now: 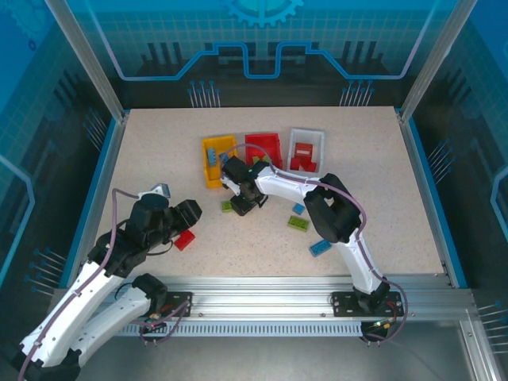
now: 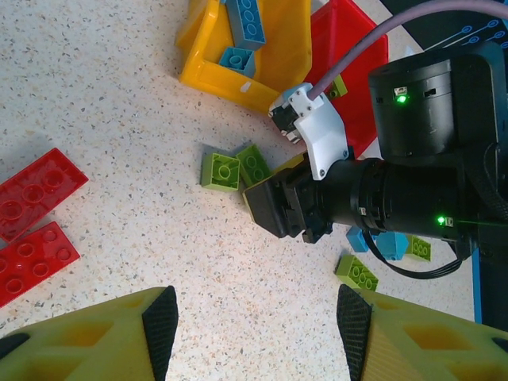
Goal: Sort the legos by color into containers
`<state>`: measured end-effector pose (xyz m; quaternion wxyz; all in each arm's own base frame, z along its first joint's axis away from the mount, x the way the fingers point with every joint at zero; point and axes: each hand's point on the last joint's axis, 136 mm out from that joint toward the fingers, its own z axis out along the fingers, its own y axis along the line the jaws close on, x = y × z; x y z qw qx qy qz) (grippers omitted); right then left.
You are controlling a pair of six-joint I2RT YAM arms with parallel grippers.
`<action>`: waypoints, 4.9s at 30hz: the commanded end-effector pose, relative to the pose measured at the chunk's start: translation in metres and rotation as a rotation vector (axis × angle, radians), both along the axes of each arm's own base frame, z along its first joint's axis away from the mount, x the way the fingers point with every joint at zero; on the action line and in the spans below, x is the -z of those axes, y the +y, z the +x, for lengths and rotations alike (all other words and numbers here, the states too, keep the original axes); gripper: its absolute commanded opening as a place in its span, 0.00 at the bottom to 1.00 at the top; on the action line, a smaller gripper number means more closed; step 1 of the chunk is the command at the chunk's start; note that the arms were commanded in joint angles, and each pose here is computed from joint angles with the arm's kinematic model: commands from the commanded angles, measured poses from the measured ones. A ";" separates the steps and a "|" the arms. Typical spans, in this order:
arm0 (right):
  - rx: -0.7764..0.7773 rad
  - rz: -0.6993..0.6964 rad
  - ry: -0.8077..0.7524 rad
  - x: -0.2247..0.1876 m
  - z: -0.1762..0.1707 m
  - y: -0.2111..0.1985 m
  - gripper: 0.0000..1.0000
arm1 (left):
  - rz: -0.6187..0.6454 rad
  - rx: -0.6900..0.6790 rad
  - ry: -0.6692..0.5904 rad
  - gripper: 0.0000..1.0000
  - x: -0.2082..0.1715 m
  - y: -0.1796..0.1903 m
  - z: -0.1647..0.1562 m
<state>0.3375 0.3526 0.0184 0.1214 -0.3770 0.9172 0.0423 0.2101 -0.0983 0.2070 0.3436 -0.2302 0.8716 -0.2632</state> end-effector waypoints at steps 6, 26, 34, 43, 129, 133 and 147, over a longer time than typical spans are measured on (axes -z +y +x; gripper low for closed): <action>0.035 0.018 -0.099 -0.049 -0.007 -0.012 0.34 | -0.036 0.055 -0.046 0.61 -0.017 -0.013 0.005; 0.527 0.211 -0.022 -0.097 0.123 -0.069 0.34 | -0.034 0.267 -0.124 0.61 -0.048 -0.126 0.087; 0.565 0.251 0.056 -0.074 0.150 -0.059 0.48 | 0.059 0.269 -0.138 0.61 -0.046 -0.142 0.093; 0.527 0.334 -0.079 -0.147 0.135 -0.057 0.54 | 0.132 0.252 -0.102 0.61 -0.035 -0.135 0.088; 0.720 0.722 -0.394 -0.171 -0.101 -0.188 0.71 | 0.390 0.354 0.188 0.33 0.100 -0.186 0.263; 0.716 0.719 -0.378 -0.166 -0.101 -0.186 0.72 | 0.380 0.369 0.211 0.51 0.108 -0.191 0.266; 0.325 0.574 -0.328 -0.152 -0.109 -0.105 0.74 | 0.341 0.229 0.061 0.61 -0.001 -0.127 0.195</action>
